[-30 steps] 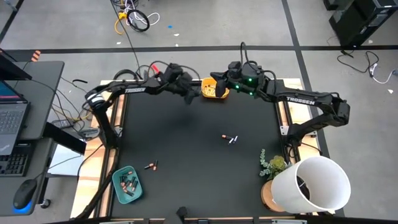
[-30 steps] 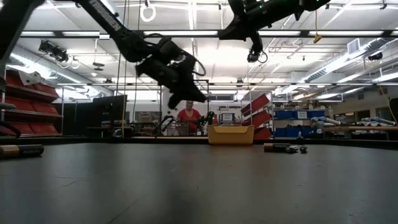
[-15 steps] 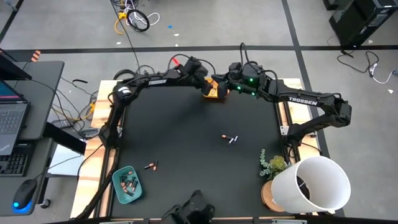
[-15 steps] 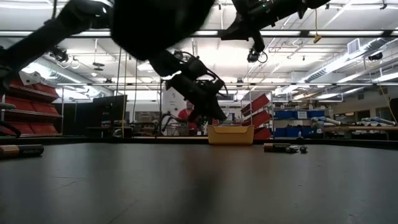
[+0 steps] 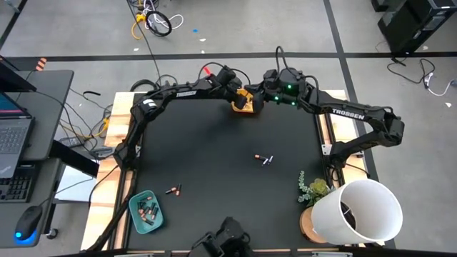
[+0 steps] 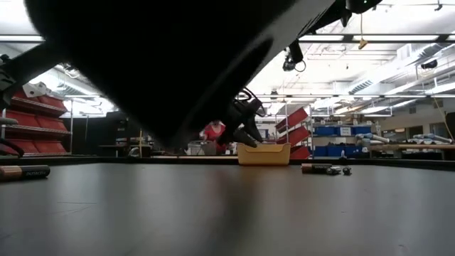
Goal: Sort batteries
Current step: Put the black battery into the green bin
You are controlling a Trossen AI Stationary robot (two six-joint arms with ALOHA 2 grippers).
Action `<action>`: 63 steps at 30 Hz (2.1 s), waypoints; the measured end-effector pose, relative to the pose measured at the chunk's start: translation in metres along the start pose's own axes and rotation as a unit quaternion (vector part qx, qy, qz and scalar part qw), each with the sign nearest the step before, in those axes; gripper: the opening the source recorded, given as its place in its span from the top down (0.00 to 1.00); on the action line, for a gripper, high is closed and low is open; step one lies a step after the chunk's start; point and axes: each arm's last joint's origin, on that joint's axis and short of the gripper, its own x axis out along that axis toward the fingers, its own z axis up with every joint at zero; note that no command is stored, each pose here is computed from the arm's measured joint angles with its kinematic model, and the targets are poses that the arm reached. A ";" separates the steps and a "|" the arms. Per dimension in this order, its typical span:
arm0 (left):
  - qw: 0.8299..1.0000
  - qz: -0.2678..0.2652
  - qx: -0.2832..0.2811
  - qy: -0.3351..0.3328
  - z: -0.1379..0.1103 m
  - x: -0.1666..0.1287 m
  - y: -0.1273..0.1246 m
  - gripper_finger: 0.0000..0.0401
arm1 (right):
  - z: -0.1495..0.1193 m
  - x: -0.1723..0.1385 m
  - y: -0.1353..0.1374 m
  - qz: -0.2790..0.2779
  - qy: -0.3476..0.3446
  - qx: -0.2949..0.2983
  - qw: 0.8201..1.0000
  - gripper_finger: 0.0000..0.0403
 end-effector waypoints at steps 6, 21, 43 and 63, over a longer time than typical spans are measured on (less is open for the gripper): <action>1.000 -0.015 -0.010 0.011 0.008 -0.010 -0.009 0.58 | 0.004 -0.001 -0.008 0.001 -0.003 -0.007 1.000 1.00; 0.971 0.057 0.233 0.001 0.036 -0.140 -0.089 0.70 | -0.039 -0.028 0.012 0.038 0.230 -0.012 0.973 0.99; 0.973 0.032 0.143 0.176 -0.150 -0.241 -0.098 0.70 | -0.128 -0.027 0.019 -0.053 0.275 0.013 0.960 0.82; 0.942 0.070 -0.027 0.327 -0.250 -0.276 -0.170 0.69 | -0.113 -0.019 0.039 0.053 0.185 -0.032 0.981 0.83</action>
